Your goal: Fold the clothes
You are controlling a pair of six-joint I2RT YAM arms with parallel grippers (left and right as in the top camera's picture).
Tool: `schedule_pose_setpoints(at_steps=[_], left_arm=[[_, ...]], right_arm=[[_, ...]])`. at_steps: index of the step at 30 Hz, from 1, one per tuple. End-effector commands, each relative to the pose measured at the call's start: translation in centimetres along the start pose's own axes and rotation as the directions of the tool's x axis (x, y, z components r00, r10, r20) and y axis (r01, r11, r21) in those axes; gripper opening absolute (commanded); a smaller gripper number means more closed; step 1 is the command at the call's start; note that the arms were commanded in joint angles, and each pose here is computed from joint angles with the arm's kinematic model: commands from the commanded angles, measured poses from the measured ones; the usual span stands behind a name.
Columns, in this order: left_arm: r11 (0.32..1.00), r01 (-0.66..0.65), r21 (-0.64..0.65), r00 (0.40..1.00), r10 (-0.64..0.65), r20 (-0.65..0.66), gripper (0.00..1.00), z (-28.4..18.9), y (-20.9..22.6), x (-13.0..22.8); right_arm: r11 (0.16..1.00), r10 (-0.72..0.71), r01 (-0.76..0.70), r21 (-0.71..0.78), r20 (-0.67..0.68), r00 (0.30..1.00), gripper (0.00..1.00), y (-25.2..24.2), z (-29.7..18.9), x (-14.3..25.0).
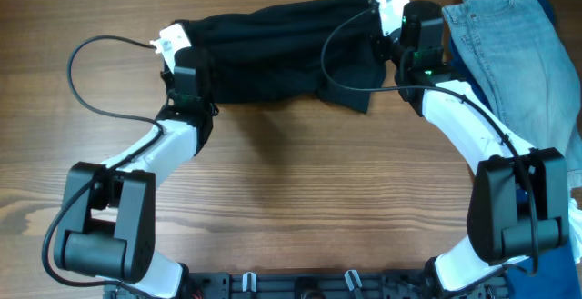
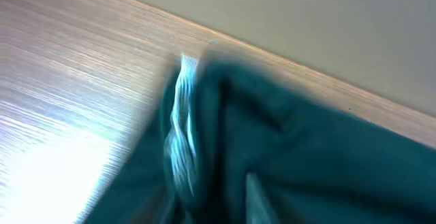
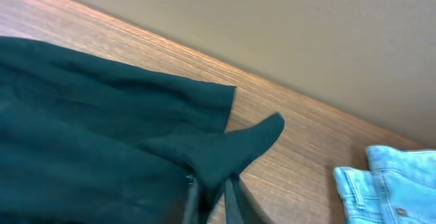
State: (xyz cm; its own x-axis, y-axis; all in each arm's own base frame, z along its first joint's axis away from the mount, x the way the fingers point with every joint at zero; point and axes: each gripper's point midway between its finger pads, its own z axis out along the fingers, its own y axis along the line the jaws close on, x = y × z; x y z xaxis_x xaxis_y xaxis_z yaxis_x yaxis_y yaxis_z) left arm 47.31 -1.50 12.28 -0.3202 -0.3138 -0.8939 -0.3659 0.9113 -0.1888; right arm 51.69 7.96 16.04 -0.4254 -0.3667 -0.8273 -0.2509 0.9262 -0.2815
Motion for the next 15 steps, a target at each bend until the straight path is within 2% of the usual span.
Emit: schedule_pose_setpoints(at_steps=[1,10,12,15], left_arm=[[0.996,0.01,-0.092,1.0,-0.007,0.031,1.0,0.5,2.6,-0.9],[0.996,0.01,-0.094,1.0,-0.007,0.03,1.0,0.6,2.7,-0.9],[0.997,0.004,-0.083,1.0,-0.003,0.013,1.0,0.6,2.6,-0.5],[0.997,-0.025,-0.074,0.998,0.021,-0.056,1.0,0.5,2.6,1.1]], right_arm=[[0.998,0.021,-0.02,0.053,-0.013,1.0,1.0,-1.2,0.5,0.0],[0.997,0.061,-0.059,0.049,-0.033,0.998,1.0,-1.1,0.5,0.6],[0.989,0.141,-0.139,0.042,-0.071,0.987,1.0,-0.8,0.5,1.6],[0.966,0.238,-0.252,-0.047,-0.201,0.95,1.0,1.7,0.0,4.4]])
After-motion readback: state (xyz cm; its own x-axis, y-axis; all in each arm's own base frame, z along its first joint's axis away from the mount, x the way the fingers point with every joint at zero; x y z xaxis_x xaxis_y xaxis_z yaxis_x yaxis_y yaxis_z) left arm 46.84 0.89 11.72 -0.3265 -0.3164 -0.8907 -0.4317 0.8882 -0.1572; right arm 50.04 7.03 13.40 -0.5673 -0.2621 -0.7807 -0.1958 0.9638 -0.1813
